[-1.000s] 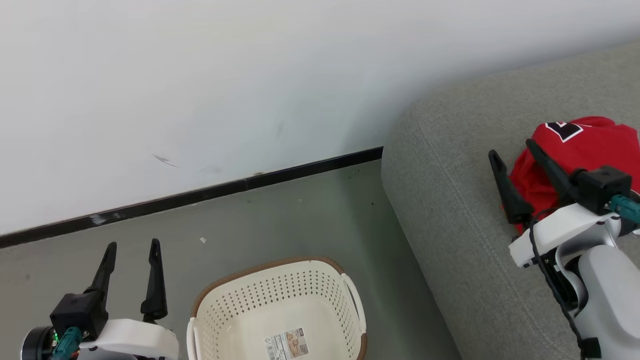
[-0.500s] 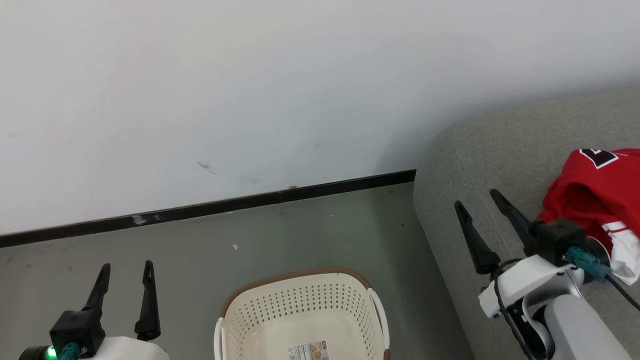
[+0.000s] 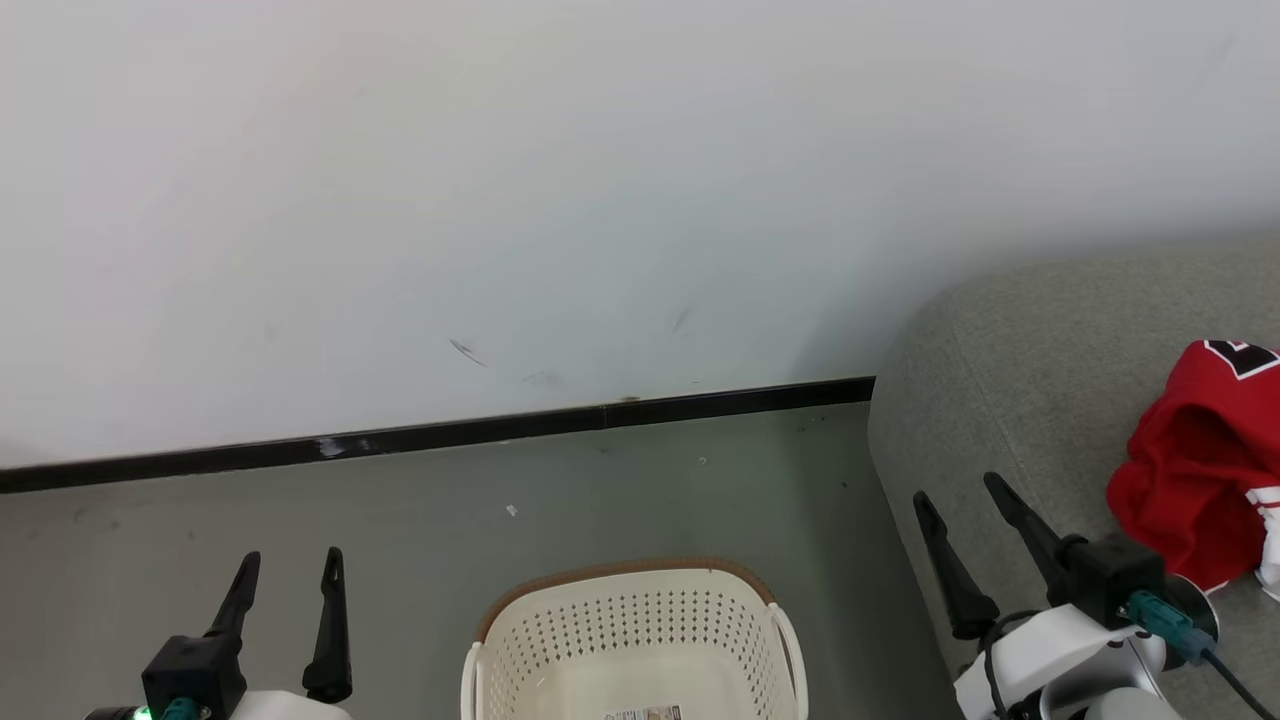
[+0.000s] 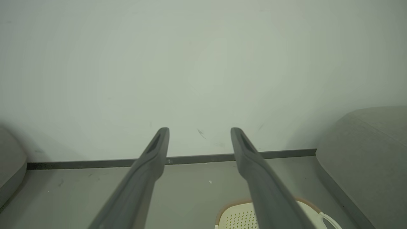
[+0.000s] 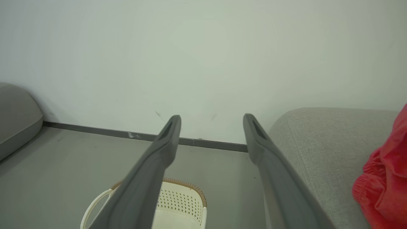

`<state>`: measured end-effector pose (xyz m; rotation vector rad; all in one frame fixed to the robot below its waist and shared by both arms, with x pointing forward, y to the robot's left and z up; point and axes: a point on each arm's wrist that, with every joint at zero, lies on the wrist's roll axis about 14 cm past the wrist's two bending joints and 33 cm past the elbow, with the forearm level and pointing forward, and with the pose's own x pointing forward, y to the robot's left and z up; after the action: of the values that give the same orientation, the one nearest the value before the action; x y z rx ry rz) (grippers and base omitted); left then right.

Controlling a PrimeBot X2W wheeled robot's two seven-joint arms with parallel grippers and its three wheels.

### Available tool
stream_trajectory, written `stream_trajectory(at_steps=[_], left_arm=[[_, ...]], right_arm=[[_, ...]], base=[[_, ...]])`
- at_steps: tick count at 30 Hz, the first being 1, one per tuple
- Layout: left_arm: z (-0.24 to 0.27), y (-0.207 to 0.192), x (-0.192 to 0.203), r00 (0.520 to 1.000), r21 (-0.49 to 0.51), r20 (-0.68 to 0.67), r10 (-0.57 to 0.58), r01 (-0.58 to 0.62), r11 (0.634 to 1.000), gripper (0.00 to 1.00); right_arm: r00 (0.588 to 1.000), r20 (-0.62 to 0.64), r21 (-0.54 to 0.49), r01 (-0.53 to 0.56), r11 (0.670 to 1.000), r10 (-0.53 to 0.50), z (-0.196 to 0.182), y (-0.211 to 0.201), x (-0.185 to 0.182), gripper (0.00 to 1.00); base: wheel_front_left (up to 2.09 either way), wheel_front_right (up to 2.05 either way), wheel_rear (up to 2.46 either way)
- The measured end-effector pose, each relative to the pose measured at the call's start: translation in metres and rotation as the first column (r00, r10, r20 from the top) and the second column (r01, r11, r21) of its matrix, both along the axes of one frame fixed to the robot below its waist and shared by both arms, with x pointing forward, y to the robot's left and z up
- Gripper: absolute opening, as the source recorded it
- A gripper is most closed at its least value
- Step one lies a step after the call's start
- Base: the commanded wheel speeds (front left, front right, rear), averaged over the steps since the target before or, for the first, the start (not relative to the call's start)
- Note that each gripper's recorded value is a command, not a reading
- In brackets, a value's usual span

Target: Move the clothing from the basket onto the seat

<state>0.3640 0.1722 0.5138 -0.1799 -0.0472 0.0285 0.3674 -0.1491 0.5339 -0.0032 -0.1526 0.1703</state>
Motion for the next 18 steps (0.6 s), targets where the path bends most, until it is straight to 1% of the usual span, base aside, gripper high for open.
stream_trajectory(at_steps=[12, 18], left_arm=[[0.000, 0.007, -0.005, 1.000, 0.018, 0.002, 0.006, -0.006, 1.000, 1.00], [0.001, 0.005, -0.004, 1.000, 0.018, 0.004, -0.004, 0.004, 1.000, 1.00]], right_arm=[[1.000, 0.016, -0.006, -0.012, 1.000, 0.012, 0.003, 0.008, -0.012, 1.00], [1.000, 0.004, -0.006, -0.012, 1.000, 0.012, -0.002, 0.008, -0.018, 1.00]], base=[[0.00, 0.00, 0.00], [0.00, 0.00, 0.00]])
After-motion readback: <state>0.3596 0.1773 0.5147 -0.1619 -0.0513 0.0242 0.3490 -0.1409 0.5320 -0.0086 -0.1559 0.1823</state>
